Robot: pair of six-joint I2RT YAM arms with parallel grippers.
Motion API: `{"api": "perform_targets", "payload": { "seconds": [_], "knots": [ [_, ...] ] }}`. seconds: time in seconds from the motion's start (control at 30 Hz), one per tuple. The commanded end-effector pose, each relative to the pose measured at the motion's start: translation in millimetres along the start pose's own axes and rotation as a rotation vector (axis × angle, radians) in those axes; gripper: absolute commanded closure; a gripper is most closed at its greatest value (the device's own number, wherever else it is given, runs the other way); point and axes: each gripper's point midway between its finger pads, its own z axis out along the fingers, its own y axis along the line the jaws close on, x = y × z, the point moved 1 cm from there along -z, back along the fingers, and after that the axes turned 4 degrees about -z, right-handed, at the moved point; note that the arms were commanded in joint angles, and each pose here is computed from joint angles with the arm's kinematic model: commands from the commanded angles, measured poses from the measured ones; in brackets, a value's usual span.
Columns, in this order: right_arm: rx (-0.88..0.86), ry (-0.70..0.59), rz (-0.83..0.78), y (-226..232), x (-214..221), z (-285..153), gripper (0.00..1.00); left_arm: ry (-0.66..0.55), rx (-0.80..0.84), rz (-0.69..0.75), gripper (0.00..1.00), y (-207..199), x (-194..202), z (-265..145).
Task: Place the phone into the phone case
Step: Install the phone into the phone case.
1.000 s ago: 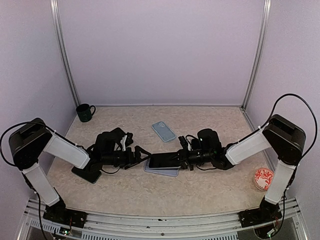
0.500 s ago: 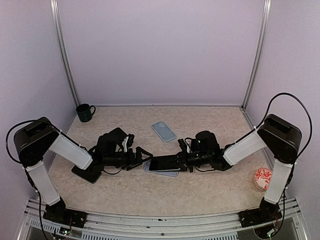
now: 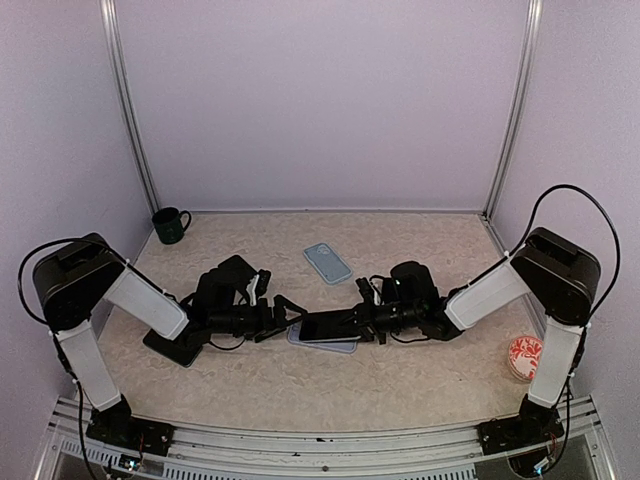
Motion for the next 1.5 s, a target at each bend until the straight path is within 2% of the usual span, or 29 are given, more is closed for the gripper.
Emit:
{"api": "perform_targets", "payload": {
  "seconds": [0.0, 0.77, 1.17, 1.47],
  "knots": [
    [-0.066, -0.033, -0.053, 17, -16, 1, 1.00, -0.003, 0.035, 0.012, 0.01, -9, -3, 6],
    [-0.051, -0.010, -0.011, -1, -10, 6, 1.00, 0.018, 0.048, 0.013, 0.01, -12, 3, 14],
    [-0.057, 0.019, 0.092, -19, 2, 10, 1.00, 0.027, 0.053, 0.007, 0.01, -11, 7, 17],
    [-0.016, -0.016, 0.152, -29, 2, 6, 1.00, 0.008, 0.035, -0.012, 0.01, -13, 12, 15]
  ]
}}
